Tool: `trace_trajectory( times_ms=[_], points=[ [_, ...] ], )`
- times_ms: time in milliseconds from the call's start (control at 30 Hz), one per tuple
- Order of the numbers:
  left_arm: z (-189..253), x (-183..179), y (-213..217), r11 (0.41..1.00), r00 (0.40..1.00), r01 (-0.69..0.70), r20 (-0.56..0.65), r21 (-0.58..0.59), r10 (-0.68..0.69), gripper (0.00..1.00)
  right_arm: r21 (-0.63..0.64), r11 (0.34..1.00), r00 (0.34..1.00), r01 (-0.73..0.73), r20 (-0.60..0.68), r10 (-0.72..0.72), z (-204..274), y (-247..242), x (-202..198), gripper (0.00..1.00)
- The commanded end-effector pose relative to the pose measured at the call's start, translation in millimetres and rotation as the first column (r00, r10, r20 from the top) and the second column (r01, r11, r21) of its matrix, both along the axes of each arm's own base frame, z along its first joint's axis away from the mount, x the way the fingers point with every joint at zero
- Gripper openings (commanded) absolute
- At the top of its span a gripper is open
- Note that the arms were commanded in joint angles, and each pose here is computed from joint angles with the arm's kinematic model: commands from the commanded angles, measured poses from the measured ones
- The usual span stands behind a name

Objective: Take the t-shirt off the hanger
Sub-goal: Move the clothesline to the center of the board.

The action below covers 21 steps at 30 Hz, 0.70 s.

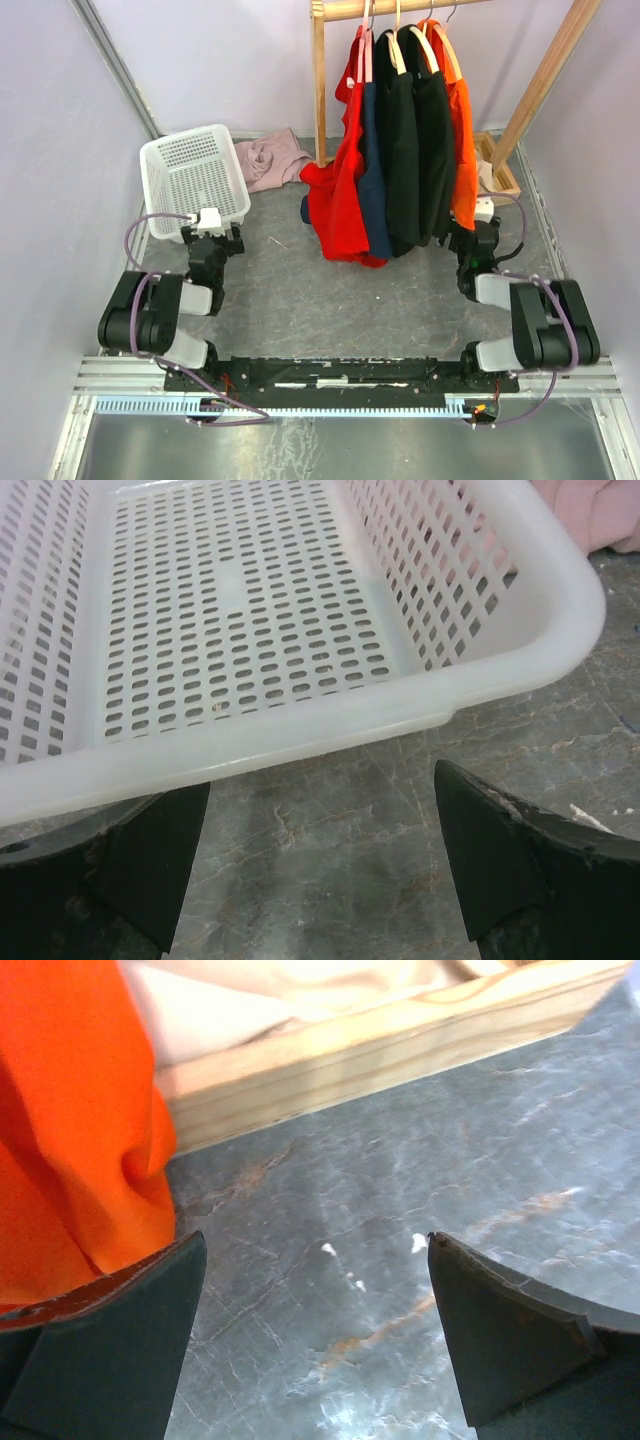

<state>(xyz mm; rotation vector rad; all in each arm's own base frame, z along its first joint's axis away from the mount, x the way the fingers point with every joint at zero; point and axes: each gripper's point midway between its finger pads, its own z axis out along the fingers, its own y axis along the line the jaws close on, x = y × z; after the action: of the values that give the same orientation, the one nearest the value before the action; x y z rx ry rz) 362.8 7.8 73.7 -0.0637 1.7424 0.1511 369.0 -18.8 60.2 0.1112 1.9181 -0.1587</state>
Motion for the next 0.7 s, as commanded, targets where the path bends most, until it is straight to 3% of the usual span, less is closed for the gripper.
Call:
trace_trajectory(
  times_ms=[0, 100, 167, 267, 400, 667],
  points=[
    [44.7, 24.6, -13.7, 0.998, 0.998, 0.063, 0.019, -0.011, -0.062, 0.99, 0.032, 0.982, 0.981, 0.188, 0.036, -0.189, 61.6, -24.0, 1.8, 1.0],
    [71.2, 30.3, -17.1, 0.993, 0.999, 0.031, 0.014, -0.112, -0.03, 0.99, 0.047, 0.946, 0.946, 0.321, -0.055, -0.318, 85.1, -38.5, -13.3, 1.0],
    [87.9, 28.3, -21.6, 0.982, 1.0, 0.028, 0.019, -0.186, -0.025, 0.99, 0.061, 0.94, 0.942, 0.334, -0.023, -0.334, 113.6, -40.3, -13.6, 1.0],
    [129.4, 23.1, -40.2, 0.944, 0.987, 0.122, 0.139, -0.307, -0.082, 0.99, 0.091, 0.944, 0.947, 0.316, 0.03, -0.32, 148.3, -37.9, -19.4, 1.0],
    [173.8, 15.5, -44.4, 0.863, 0.977, 0.126, 0.212, -0.49, -0.022, 0.99, 0.095, 0.94, 0.936, 0.327, 0.104, -0.336, 203.2, -43.2, -33.2, 1.0],
    [228.3, 12.2, -66.5, 0.822, 0.961, 0.242, 0.245, -0.515, -0.13, 0.99, 0.174, 0.966, 0.955, 0.194, 0.191, -0.226, 306.0, -21.9, -48.2, 0.98]
  ],
)
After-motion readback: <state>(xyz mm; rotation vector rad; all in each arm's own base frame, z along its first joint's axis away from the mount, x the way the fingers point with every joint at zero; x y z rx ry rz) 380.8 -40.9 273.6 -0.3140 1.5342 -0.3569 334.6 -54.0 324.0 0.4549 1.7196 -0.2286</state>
